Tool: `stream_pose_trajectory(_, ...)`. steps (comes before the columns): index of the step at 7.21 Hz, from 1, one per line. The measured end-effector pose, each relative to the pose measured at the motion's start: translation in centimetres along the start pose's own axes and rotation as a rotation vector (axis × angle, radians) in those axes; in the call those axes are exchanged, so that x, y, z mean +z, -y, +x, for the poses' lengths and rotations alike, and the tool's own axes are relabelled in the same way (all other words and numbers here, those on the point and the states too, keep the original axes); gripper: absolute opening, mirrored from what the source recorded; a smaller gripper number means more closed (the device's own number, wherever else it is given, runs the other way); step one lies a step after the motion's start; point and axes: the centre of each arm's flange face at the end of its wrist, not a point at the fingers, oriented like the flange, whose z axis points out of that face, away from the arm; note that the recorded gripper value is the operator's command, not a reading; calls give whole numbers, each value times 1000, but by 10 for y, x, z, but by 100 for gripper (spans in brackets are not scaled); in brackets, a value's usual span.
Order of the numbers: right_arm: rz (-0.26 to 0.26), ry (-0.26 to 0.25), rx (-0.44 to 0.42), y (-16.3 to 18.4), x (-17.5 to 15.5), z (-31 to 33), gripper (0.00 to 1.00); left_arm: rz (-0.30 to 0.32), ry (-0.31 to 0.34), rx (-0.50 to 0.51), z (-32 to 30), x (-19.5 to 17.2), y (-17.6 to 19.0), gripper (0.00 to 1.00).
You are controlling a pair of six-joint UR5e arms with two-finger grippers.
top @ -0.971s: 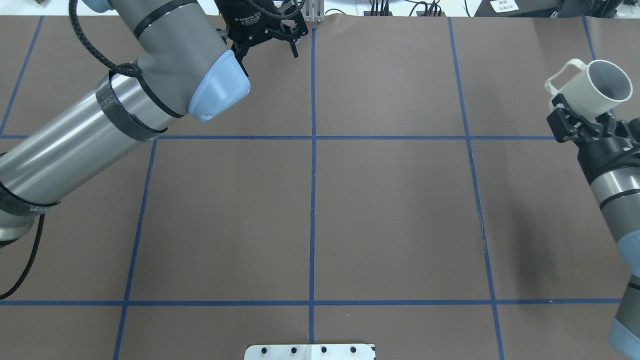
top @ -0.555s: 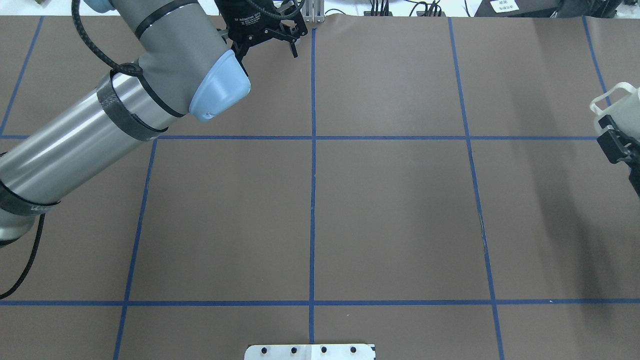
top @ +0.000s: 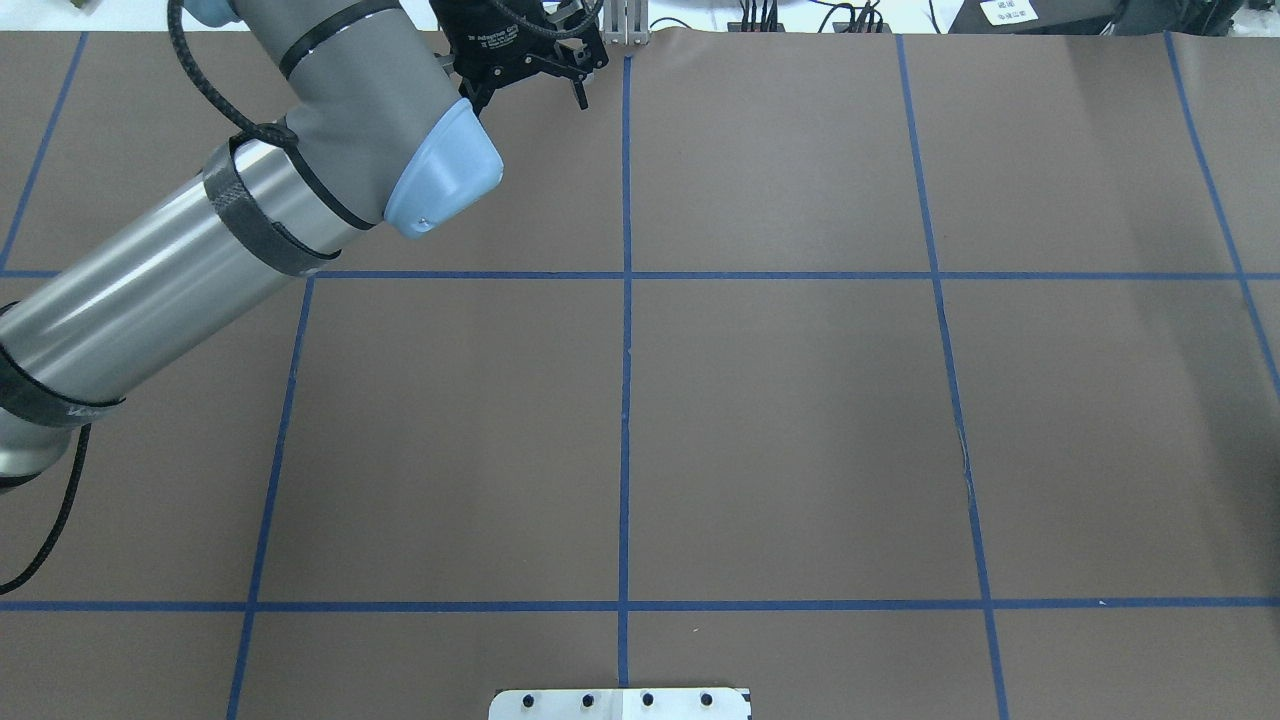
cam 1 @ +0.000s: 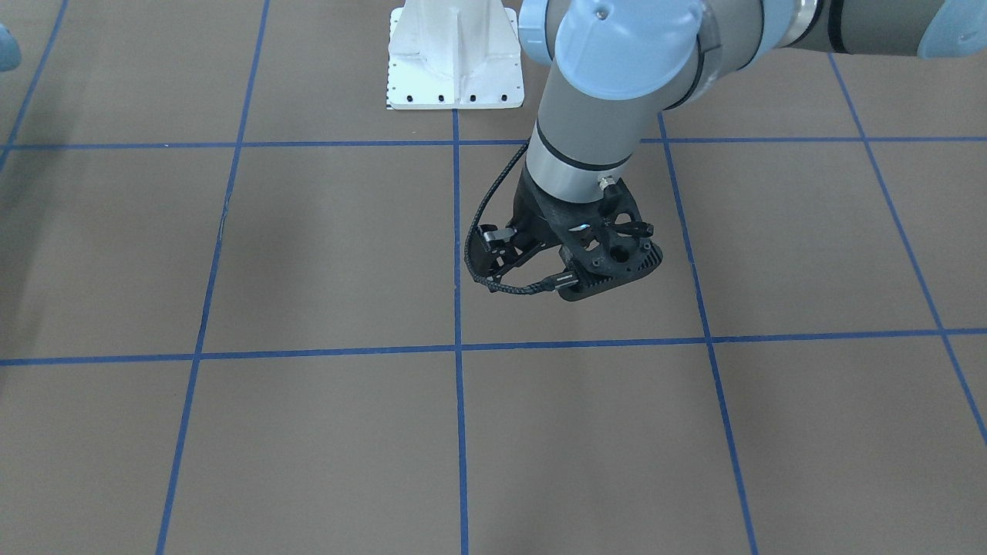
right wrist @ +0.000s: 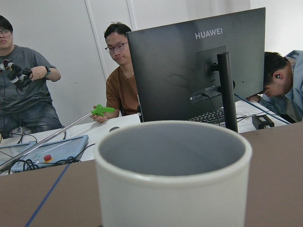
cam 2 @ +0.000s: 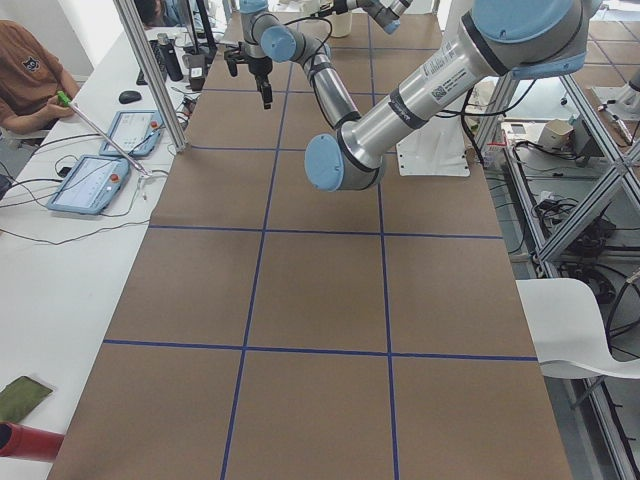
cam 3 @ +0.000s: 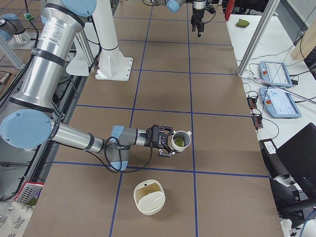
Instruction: Left arm hands cup to right arm to dump lemon
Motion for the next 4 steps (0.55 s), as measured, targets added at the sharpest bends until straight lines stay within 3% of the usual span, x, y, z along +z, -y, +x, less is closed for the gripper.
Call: stream_pose_trajectory(4,-11,5,249,9,-55,62,5,7,2,9,0,4,2,100)
